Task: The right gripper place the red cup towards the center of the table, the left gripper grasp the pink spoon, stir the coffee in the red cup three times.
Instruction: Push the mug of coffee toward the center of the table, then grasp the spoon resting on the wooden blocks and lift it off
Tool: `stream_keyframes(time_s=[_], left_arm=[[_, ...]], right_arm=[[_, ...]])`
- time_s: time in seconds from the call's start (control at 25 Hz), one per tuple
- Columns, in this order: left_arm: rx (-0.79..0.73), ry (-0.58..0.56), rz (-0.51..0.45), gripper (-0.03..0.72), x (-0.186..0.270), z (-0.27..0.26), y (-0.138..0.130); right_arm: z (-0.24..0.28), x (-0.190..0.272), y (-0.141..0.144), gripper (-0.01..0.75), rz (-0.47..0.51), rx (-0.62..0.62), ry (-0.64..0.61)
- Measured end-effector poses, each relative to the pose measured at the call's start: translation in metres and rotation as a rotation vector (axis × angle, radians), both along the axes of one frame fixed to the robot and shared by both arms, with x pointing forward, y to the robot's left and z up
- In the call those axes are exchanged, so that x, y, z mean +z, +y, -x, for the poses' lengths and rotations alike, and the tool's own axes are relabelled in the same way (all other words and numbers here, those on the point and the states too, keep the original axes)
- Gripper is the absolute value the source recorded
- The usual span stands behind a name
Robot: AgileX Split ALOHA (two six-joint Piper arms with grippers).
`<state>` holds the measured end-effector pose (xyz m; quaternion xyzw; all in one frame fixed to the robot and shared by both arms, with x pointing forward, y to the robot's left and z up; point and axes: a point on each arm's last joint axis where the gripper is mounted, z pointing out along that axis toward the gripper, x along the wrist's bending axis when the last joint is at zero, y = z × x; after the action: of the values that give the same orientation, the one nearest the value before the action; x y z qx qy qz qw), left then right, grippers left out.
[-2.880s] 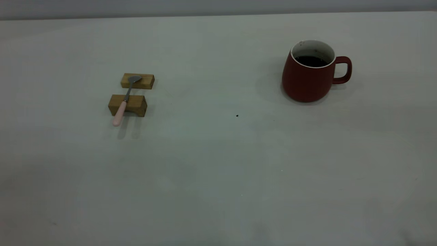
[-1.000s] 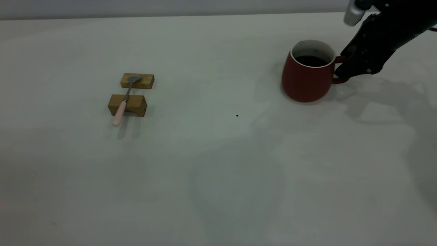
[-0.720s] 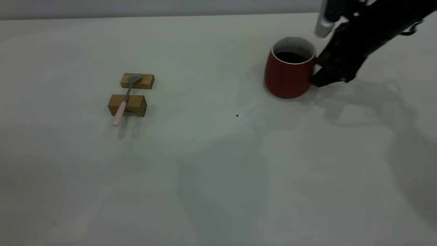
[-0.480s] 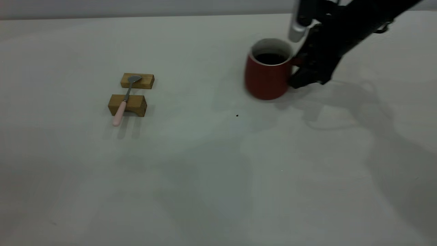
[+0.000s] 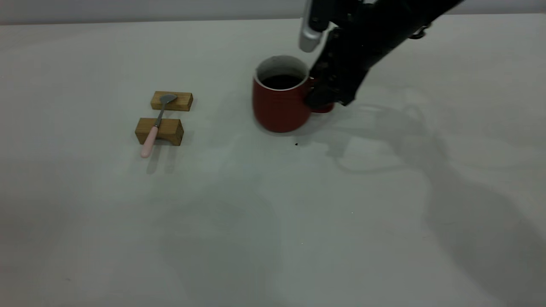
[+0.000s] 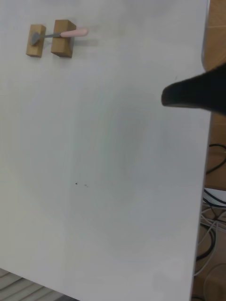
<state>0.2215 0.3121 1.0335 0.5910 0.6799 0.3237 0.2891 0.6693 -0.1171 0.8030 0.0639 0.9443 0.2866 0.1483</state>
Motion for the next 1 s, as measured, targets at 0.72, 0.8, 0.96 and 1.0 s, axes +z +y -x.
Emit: stream_keyframes(time_s=[0.72,0.8,0.96,1.0], left_arm=[[-0.001,0.000,-0.001,0.548,0.000,0.000,0.000],[-0.001,0.000,-0.001,0.548,0.000,0.000,0.000],[-0.001,0.000,-0.001,0.548,0.000,0.000,0.000],[0.000,0.000,0.000,0.548,0.000,0.000,0.000]], right_arm=[[0.068,0.132,-0.037,0.582,-0.397,-0.543,0.580],[0.093,0.153,-0.047,0.582,-0.340,-0.631,0.629],[0.145,0.177,-0.076,0.582,-0.179,-0.871,0.645],[0.158,0.178,-0.085,0.582,-0.131,-0.928,0.639]])
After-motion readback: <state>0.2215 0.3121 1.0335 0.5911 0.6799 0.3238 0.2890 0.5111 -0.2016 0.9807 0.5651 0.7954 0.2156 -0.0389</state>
